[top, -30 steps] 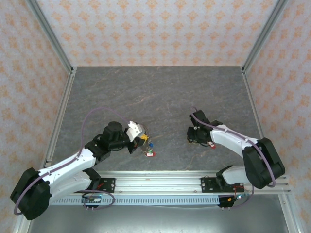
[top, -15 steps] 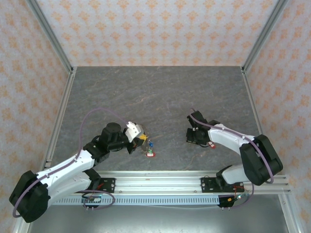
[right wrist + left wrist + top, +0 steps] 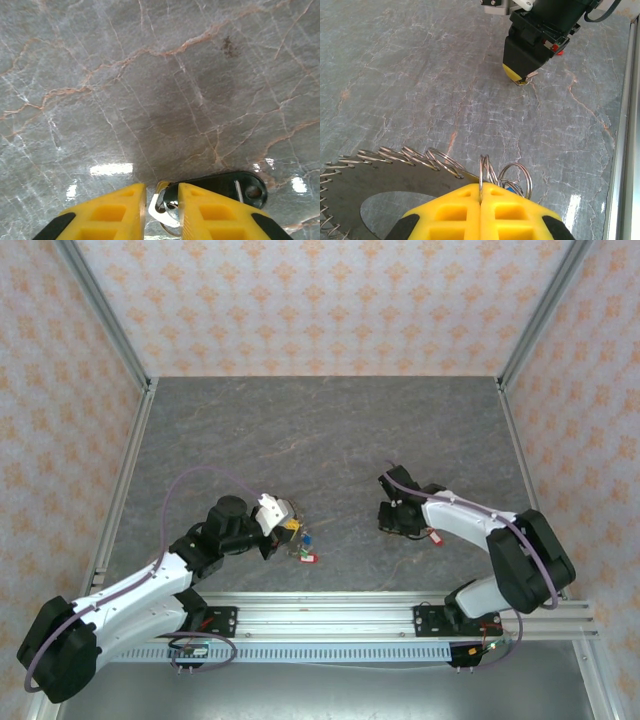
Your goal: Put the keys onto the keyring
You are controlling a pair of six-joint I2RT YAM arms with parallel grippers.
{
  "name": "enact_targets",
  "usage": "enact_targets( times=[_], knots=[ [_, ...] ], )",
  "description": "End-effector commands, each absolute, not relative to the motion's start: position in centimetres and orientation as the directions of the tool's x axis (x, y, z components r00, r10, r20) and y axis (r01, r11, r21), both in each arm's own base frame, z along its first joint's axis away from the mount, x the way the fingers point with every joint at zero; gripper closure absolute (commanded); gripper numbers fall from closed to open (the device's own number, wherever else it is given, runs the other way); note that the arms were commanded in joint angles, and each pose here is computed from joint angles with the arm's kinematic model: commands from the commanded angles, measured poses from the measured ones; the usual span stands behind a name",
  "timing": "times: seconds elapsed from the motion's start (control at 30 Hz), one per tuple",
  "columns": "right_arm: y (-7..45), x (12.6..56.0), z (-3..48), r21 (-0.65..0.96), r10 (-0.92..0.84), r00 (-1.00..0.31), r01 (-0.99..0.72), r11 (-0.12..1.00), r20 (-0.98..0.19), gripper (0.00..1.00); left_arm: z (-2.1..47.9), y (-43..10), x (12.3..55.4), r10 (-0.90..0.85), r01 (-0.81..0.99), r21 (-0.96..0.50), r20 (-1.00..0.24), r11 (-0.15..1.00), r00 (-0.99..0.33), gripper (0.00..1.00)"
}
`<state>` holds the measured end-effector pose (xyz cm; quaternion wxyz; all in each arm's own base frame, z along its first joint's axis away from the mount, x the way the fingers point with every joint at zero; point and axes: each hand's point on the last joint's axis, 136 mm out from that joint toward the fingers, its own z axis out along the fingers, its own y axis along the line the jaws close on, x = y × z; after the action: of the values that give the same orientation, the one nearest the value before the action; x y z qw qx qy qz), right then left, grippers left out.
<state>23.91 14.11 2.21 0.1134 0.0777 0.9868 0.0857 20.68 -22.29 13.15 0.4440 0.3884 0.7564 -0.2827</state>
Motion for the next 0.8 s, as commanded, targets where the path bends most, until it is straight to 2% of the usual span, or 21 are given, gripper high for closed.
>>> enact_targets(
  times=[0.0,0.2,0.47,0.77],
  knots=[
    [13.5,23.8,2.3,0.129,0.172,-0.963,0.147,0.981,-0.209,0.77,13.4,-22.2,20.8,0.333,0.834,-0.065,-0.898,0.548,-0.288,1.0],
    [12.9,23.6,2.5,0.063,0.146,-0.966,0.136,0.989,-0.214,0.75,13.5,-22.2,20.8,0.334,0.836,-0.064,-0.898,0.545,-0.287,1.0],
    [12.7,24.3,3.9,0.067,0.145,-0.95,0.131,0.989,-0.277,0.75,13.5,-22.1,20.8,0.338,0.835,-0.062,-0.896,0.546,-0.287,1.0],
    [13.0,23.1,1.5,0.057,0.141,-0.971,0.132,0.99,-0.192,0.79,13.3,-22.1,20.8,0.342,0.833,-0.06,-0.894,0.549,-0.29,1.0]
  ],
)
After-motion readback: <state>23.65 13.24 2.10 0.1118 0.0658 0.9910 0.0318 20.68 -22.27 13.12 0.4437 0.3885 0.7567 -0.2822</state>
